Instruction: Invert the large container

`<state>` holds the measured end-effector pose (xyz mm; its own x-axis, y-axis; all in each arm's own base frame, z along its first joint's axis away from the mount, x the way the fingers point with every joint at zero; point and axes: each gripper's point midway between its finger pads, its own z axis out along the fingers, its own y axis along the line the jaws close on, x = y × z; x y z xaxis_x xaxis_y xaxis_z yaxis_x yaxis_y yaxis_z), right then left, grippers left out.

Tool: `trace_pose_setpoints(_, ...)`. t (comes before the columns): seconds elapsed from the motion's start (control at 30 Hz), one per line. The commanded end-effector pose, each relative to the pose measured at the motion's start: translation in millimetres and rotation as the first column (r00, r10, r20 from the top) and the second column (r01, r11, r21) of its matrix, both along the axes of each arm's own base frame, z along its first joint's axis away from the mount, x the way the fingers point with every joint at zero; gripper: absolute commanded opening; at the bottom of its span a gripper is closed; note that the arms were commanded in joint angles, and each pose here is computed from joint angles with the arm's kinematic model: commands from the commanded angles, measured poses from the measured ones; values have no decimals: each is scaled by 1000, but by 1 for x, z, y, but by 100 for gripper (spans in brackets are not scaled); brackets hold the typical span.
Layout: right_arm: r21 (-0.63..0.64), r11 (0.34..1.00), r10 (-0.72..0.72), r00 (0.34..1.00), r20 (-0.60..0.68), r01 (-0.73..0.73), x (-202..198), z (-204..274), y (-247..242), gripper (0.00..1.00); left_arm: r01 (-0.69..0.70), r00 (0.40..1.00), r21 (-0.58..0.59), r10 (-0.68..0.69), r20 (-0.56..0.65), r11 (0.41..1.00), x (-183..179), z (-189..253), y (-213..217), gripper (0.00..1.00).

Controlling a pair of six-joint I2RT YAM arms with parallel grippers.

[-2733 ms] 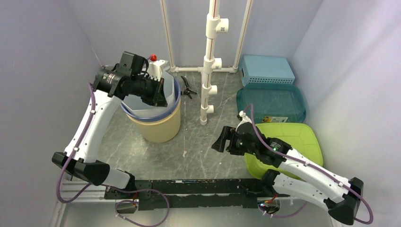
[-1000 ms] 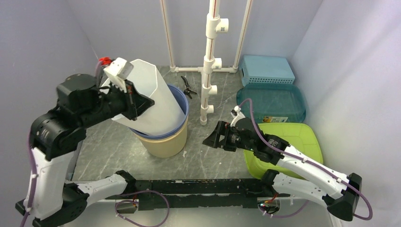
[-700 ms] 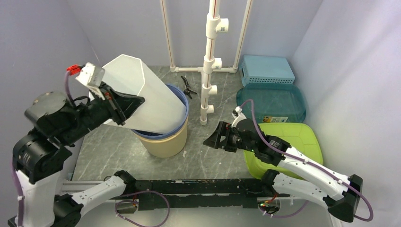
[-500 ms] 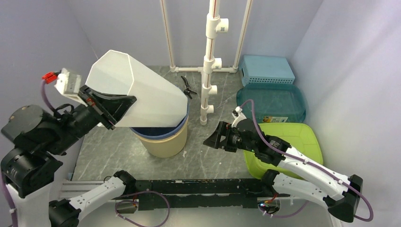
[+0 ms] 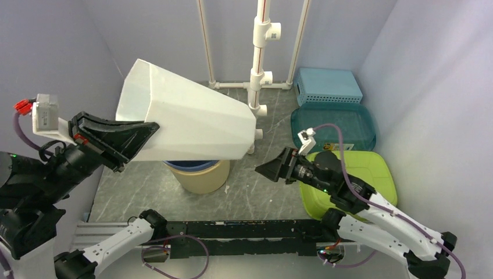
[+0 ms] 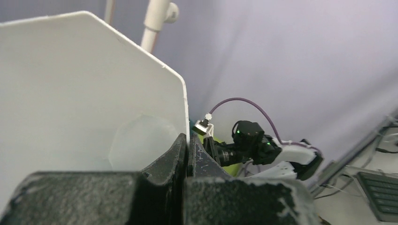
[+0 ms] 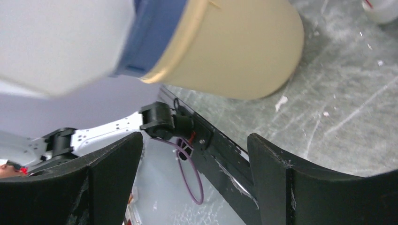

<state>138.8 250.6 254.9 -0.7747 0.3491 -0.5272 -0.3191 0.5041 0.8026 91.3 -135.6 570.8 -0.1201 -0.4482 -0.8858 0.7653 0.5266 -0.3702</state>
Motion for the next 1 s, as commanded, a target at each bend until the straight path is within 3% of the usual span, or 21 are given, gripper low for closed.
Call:
trace_pose_setpoints(0.0, 92, 996, -32, 982, 184, 15, 1, 46, -13, 86, 142, 985, -96, -131, 114, 985, -32, 38, -5, 3)
trace_pose_setpoints(0.2, 96, 987, -152, 955, 254, 131, 0, 61, -53, 87, 319, 947, -88, -313, 73, 944, -36, 33, -35, 2)
trace_pose_setpoints(0.47, 60, 880, -475, 867, 147, 472, 10, 37, -134, 86, 442, 893, -124, -449, -37, 889, -31, 11, -59, 3)
trace_pose_setpoints(0.7, 42, 850, -526, 843, 114, 525, 6, 24, -152, 86, 600, 782, -80, -604, -151, 796, -34, -21, -85, 3)
trace_pose_setpoints(0.87, -23, 831, -555, 830, 57, 557, 8, 6, -154, 86, 620, 761, -31, -610, -222, 784, -22, -45, -96, 3)
trace_pose_setpoints(0.97, -117, 785, -612, 791, 10, 609, 11, -10, -162, 87, 636, 751, -21, -625, -211, 771, -20, -51, -100, 3)
